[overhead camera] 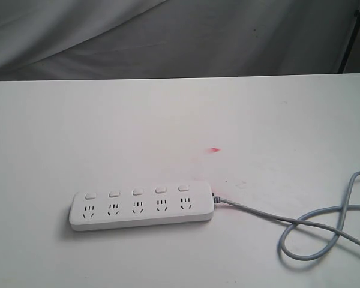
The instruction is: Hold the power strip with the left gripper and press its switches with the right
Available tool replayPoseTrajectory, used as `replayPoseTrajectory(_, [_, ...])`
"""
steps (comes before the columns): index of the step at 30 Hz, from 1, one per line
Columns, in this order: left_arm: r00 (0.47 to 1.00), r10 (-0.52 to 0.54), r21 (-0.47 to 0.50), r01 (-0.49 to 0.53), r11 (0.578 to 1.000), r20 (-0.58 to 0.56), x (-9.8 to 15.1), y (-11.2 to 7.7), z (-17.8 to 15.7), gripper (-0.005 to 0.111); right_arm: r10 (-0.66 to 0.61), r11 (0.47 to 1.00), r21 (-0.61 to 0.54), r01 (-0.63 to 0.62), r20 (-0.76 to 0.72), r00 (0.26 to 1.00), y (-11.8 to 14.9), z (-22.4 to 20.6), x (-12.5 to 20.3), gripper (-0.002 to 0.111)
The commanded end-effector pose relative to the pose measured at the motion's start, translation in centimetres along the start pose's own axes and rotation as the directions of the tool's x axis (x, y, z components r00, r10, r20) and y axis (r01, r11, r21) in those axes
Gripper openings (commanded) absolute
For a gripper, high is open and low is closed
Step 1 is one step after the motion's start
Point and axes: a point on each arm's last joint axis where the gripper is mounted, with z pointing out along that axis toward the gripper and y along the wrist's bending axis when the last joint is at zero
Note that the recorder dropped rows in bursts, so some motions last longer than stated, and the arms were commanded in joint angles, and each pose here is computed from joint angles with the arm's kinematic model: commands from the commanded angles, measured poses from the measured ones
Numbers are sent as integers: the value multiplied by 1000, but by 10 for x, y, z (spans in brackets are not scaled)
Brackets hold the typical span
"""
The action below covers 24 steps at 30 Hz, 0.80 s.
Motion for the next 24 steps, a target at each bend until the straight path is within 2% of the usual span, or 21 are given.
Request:
replayPoseTrajectory(1, [1000, 9, 2, -9, 1000, 19, -4, 0, -1, 1, -5, 1000, 2, 5, 7, 1000, 0, 0, 0, 17])
replayPoseTrajectory(8, [1000, -13, 12, 13, 1000, 14, 0, -3, 0, 1, -9, 1000, 2, 9, 7, 1000, 0, 0, 0, 17])
replayPoseTrajectory(13, [1000, 9, 39, -10, 999, 29, -5, -5, 3, 1, -9, 1000, 2, 9, 7, 1000, 0, 0, 0, 17])
replayPoseTrajectory(16, [994, 107, 82, -104, 991, -33, -14, -5, 9, 1, -9, 1000, 2, 9, 7, 1000, 0, 0, 0, 17])
replayPoseTrajectory(20, [951, 286, 180, -263, 948, -118, -29, -10, 22, 1, -9, 1000, 2, 9, 7, 1000, 0, 0, 0, 17])
replayPoseTrajectory(24, [921, 374, 238, -340, 910, -113, -44, -16, 33, 0, -6, 1000, 2, 6, 7, 1000, 0, 0, 0, 17])
